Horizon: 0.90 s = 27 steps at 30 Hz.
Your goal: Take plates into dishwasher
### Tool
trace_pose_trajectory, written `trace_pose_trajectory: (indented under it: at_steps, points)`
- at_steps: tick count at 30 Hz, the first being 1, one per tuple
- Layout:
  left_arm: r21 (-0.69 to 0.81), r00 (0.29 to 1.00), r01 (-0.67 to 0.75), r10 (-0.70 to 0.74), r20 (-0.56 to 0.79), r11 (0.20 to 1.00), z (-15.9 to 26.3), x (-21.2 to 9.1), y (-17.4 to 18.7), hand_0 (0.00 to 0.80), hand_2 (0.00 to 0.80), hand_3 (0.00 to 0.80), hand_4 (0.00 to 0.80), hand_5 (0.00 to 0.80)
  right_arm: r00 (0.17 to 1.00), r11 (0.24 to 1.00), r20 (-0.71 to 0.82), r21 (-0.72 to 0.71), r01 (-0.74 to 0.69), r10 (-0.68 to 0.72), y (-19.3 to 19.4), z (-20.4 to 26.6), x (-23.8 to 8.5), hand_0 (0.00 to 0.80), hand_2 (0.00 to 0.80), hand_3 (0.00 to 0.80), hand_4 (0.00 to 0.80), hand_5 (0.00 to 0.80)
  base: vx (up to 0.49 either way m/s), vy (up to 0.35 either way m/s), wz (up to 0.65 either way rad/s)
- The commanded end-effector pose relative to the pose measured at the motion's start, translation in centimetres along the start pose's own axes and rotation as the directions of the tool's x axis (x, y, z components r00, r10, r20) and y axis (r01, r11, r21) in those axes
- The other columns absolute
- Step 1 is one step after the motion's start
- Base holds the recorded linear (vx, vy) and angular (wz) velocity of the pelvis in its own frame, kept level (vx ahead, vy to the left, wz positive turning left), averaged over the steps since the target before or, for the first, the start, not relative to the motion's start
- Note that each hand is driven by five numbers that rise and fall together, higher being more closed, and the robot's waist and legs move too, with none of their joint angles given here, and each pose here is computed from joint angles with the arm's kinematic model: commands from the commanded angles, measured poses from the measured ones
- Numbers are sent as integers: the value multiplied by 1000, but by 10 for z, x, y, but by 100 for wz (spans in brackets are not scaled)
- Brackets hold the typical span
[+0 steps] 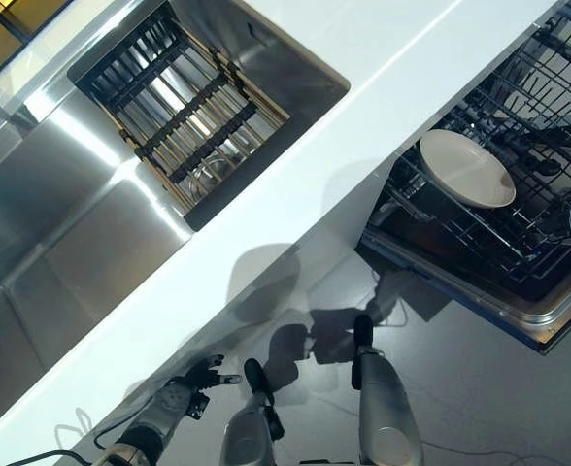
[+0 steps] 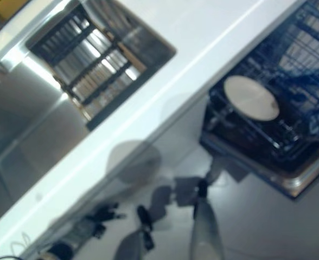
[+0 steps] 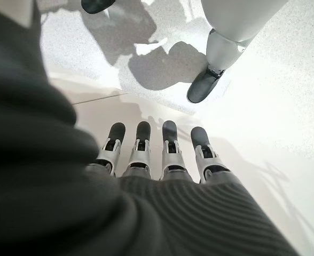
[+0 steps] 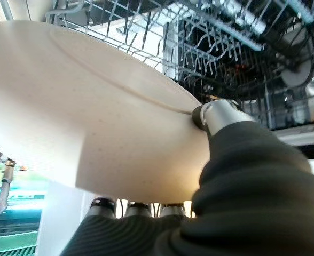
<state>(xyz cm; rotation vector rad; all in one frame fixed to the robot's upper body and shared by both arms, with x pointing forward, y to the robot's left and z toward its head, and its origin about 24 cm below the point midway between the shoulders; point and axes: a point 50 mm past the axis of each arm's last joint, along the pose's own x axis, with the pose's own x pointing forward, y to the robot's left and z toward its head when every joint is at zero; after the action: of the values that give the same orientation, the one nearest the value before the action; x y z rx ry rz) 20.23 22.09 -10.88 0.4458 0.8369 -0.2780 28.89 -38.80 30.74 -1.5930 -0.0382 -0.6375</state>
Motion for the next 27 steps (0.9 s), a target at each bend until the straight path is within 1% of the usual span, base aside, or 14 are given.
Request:
trace_pose_trajectory:
  at_steps: [1,15,23,27]
  points:
    - [58,994,-97,100,-43,994,-10,-10,39,0,0,0,0,0,995,998,84,-31,62,-59,-21,17,6,800,800,800,800,800,0,0,0]
    - [95,996,-82,85,-30,992,-3,-8,37,0,0,0,0,0,992,998,124,-56,-26,33,-7,35,11,800,800,800,800,800,1,0,0]
    - [101,997,-75,76,-11,992,4,-6,36,0,0,0,0,0,993,995,95,-76,-62,69,-2,37,16,800,800,800,800,800,0,0,0]
    - [105,998,-69,70,-5,992,8,-5,34,0,0,0,0,0,996,997,45,-20,-77,78,2,32,18,800,800,800,800,800,1,2,3]
